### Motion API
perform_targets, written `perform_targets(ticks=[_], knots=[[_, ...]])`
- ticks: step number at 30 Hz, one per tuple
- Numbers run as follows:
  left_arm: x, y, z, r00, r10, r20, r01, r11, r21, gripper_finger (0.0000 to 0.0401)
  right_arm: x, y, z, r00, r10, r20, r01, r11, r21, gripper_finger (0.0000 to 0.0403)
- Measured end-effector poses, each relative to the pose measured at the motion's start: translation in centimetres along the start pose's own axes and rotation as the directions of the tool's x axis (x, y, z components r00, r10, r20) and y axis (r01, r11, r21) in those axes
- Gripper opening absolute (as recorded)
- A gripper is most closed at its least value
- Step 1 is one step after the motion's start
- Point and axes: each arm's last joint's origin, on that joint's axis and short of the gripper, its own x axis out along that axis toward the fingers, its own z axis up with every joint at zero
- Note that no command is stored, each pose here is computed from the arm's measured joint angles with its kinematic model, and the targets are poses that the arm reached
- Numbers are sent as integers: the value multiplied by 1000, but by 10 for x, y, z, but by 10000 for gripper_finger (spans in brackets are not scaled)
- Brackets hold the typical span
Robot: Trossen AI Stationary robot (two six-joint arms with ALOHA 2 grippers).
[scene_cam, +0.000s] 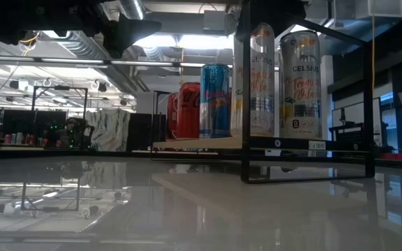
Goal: Place canned beverage on shelf
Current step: Put the white yellow soda can on the shelf aligned with the other white yellow soda can, then return to Home Position
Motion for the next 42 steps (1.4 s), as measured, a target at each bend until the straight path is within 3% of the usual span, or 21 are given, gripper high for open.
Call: perform_targets(ticks=[5, 13, 16, 29, 37, 42], knots=[[0, 0, 0, 1000, 0, 0, 0, 1000, 0, 339, 0, 0, 0, 1000, 0, -1, 0, 1000, 1, 284], [0, 0, 0, 1000, 0, 0, 0, 1000, 0, 339, 2, 1, -1, 1000, 17, -24, -17, 1000, 0, 377], [0, 0, 0, 1000, 0, 0, 0, 1000, 0, 339, 2, 1, -1, 1000, 15, -23, -15, 1000, 0, 396], [0, 0, 0, 1000, 0, 0, 0, 1000, 0, 339, -11, 0, 7, 999, 21, 33, -20, 1000, -11, 383], [0, 0, 0, 1000, 0, 0, 0, 1000, 1, 339, -43, -3, 23, 994, 90, 63, -84, 992, -92, 383], [0, 0, 2, 1000, 9, 17, -9, 1000, 2, 339, -57, -1, 30, 980, 192, 50, -186, 977, -102, 383]])
